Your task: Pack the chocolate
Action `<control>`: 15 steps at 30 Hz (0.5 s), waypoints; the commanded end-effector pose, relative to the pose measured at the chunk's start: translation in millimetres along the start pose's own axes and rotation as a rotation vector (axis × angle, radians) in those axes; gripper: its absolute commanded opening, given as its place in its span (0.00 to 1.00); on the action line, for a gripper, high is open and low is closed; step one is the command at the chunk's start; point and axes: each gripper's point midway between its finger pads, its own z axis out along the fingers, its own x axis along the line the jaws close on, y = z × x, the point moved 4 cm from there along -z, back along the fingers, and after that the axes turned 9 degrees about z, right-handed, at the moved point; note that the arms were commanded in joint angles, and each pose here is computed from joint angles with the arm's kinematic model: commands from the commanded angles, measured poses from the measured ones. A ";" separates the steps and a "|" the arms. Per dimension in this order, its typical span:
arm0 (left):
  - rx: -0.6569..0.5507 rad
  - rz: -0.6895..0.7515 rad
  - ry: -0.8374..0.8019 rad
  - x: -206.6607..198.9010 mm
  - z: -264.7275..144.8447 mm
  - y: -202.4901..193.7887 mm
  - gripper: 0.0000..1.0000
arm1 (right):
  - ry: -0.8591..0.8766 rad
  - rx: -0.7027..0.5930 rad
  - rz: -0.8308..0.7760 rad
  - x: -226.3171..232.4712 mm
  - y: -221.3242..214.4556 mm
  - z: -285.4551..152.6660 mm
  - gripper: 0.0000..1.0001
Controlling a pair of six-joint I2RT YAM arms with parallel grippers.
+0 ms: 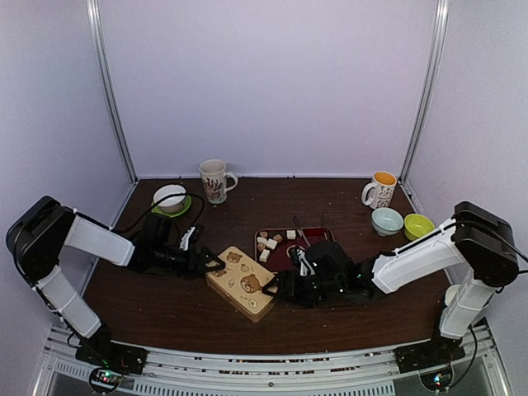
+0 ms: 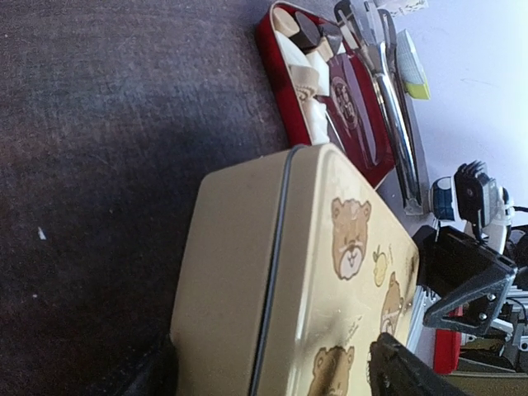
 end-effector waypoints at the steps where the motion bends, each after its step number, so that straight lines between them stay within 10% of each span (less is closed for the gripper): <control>1: 0.002 0.014 -0.042 -14.7 -3.5 -5.3 0.83 | 0.085 -0.032 0.016 19.7 17.1 5.1 0.74; 15: 0.033 0.009 -0.032 -25.6 -9.7 -19.5 0.85 | -0.022 -0.059 -0.043 -2.7 34.1 1.0 0.75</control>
